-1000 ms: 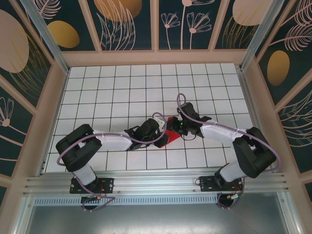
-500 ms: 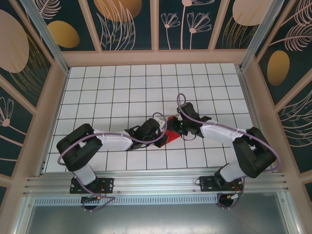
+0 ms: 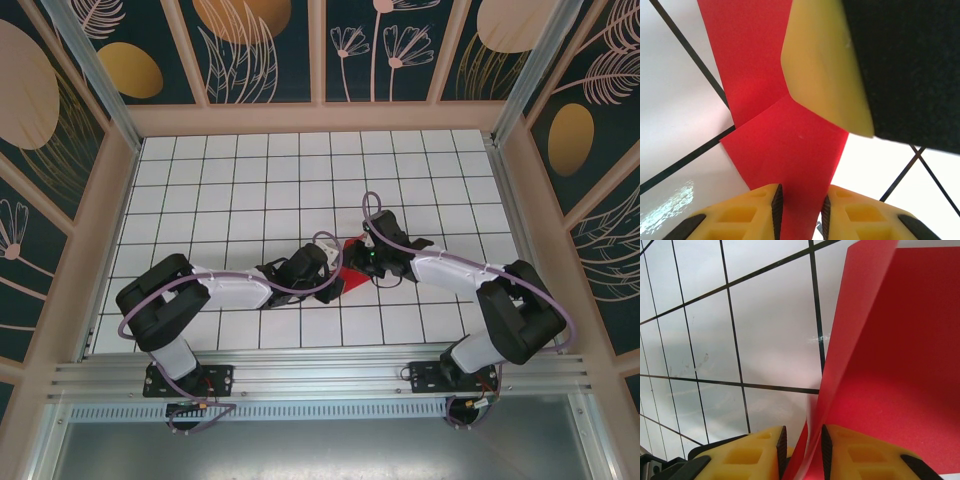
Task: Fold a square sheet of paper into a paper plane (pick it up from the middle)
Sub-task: Fourth fold the wing at the center of the table.
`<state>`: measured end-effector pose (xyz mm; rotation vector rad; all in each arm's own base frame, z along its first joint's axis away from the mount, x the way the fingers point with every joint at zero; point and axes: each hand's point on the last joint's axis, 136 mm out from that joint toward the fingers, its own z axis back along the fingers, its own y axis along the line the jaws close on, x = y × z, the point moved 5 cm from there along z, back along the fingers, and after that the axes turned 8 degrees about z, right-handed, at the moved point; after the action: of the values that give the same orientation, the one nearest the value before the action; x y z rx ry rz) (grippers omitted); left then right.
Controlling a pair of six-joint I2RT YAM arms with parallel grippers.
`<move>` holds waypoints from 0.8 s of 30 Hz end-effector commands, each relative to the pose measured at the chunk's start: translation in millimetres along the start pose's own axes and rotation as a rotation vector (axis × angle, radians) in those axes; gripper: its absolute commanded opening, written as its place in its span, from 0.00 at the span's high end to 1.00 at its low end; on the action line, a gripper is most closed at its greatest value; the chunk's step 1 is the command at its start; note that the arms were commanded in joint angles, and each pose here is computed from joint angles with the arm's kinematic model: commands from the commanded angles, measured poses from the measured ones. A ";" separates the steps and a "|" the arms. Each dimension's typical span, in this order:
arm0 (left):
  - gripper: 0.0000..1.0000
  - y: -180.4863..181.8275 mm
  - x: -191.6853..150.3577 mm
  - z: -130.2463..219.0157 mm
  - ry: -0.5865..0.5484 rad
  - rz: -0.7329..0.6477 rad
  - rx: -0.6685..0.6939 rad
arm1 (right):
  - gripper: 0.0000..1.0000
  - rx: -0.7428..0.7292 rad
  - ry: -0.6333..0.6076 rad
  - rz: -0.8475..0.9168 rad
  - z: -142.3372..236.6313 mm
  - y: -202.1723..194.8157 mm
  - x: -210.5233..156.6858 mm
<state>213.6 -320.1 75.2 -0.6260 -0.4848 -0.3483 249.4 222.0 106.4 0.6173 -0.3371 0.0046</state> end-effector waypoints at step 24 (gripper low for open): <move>0.98 -1.3 -9.1 -10.5 0.007 0.047 -0.088 | 0.69 -0.019 0.008 0.039 1.7 0.6 -0.7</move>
<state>210.4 -322.6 66.8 -0.6668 -0.4674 -0.3425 248.5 221.3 105.0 0.6101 -0.3324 0.0124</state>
